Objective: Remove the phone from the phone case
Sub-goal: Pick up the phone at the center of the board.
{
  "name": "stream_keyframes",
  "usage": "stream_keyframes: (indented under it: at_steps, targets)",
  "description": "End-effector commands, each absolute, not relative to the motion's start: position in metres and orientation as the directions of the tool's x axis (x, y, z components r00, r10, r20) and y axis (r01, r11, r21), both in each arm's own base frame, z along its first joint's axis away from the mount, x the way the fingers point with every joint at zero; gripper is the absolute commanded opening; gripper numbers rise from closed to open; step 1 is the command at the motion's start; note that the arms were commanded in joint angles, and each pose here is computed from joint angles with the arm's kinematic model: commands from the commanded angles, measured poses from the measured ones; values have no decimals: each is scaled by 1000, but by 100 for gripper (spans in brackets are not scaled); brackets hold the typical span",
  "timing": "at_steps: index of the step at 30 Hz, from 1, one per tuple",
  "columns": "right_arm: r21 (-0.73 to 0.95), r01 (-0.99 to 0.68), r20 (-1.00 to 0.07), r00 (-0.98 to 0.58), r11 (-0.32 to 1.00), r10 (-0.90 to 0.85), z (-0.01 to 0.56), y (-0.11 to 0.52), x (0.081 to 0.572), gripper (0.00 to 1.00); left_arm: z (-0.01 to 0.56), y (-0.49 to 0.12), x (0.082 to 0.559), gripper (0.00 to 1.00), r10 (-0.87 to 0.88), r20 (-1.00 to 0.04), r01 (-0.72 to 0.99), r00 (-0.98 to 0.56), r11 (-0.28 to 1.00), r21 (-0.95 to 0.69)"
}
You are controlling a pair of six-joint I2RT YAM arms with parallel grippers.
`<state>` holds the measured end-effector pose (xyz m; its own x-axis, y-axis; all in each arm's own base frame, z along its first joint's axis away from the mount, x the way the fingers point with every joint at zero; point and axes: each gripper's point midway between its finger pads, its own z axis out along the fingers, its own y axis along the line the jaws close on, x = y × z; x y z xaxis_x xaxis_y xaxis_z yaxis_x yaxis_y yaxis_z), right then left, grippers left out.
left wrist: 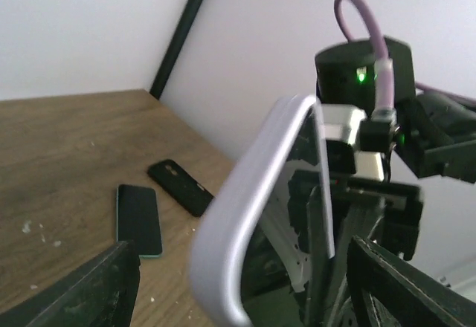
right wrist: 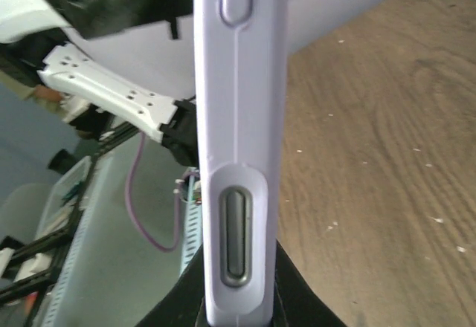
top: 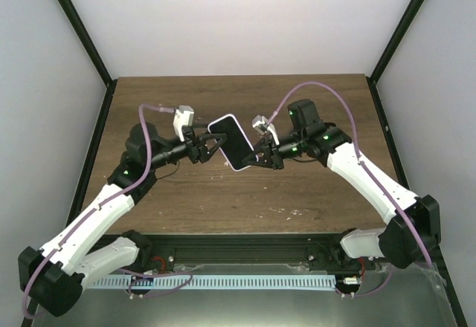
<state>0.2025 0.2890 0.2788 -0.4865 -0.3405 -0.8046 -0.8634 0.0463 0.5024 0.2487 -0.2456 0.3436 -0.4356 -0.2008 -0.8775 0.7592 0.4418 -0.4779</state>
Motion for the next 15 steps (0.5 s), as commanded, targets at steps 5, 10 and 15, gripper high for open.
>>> stream_keyframes:
  at_steps: [5, 10, 15]
  targets:
    - [539, -829, -825, -484, -148, -294, 313, 294, 186, 1, 346, -267, 230, 61, -175, -879, 852, -443, 224, -473]
    - [567, -811, -806, -510, -144, -301, 307, 296, 193, 1, 350, -274, 226, 41, -172, -867, 857, -468, 149, -493]
    - [573, -809, -801, -520, -131, -296, 304, 295, 196, 1, 349, -274, 229, 28, -180, -859, 850, -480, 148, -506]
